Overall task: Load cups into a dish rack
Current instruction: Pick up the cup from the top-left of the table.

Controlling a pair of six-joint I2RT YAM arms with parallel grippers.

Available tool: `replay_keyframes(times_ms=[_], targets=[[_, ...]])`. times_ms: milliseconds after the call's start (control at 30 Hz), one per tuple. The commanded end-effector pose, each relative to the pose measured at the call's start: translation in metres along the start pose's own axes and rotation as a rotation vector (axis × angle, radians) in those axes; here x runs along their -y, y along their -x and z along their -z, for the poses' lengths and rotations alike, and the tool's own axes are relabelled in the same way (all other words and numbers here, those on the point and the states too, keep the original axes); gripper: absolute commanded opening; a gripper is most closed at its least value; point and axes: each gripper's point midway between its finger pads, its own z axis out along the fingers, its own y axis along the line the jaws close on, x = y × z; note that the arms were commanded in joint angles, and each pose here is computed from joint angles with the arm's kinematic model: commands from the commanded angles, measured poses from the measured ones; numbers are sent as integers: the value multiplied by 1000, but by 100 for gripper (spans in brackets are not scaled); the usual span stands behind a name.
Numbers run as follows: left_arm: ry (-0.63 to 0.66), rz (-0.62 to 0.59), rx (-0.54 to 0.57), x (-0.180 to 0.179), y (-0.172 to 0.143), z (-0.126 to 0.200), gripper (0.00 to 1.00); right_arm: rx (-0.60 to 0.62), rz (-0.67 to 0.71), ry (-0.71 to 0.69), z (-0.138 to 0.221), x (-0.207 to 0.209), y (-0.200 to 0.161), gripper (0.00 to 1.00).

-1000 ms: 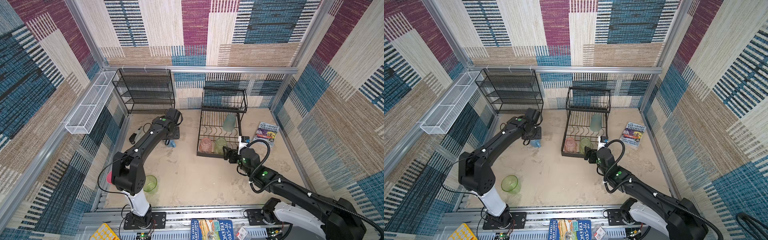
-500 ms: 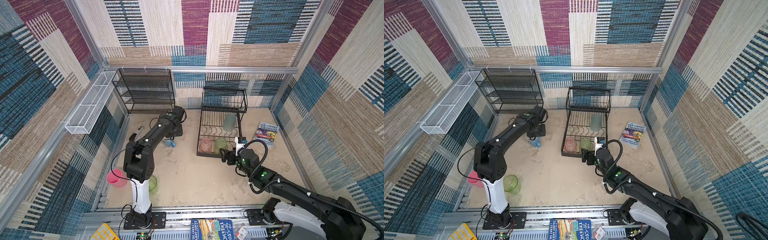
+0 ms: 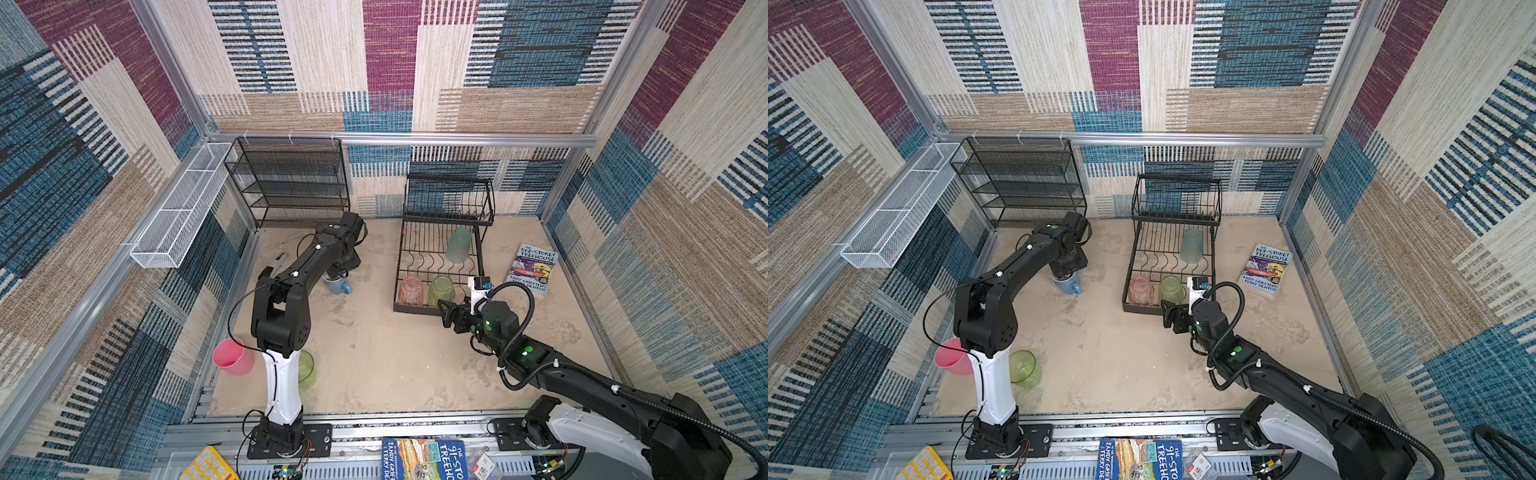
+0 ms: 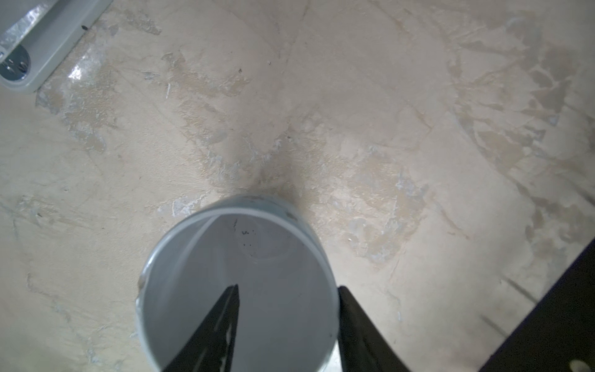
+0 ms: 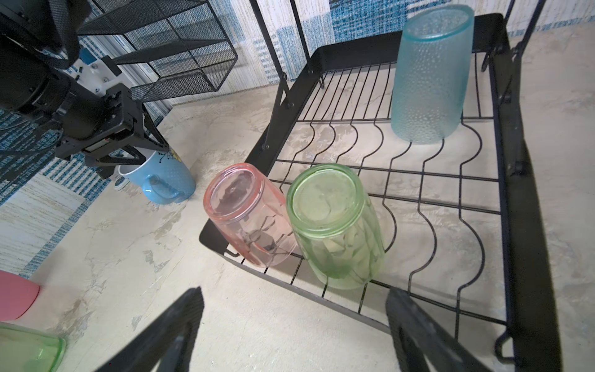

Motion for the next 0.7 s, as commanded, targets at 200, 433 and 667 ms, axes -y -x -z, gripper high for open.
replay_keyframes(times_ms=[200, 433, 667], targets=[[5, 150, 7, 2, 13, -10, 49, 40, 8, 52, -1, -10, 8, 91], [-10, 209, 8, 7, 21, -12, 49, 43, 9, 55, -2, -11, 9, 91], [-1, 258, -22, 4, 22, -23, 44, 41, 12, 50, -4, -9, 6, 91]])
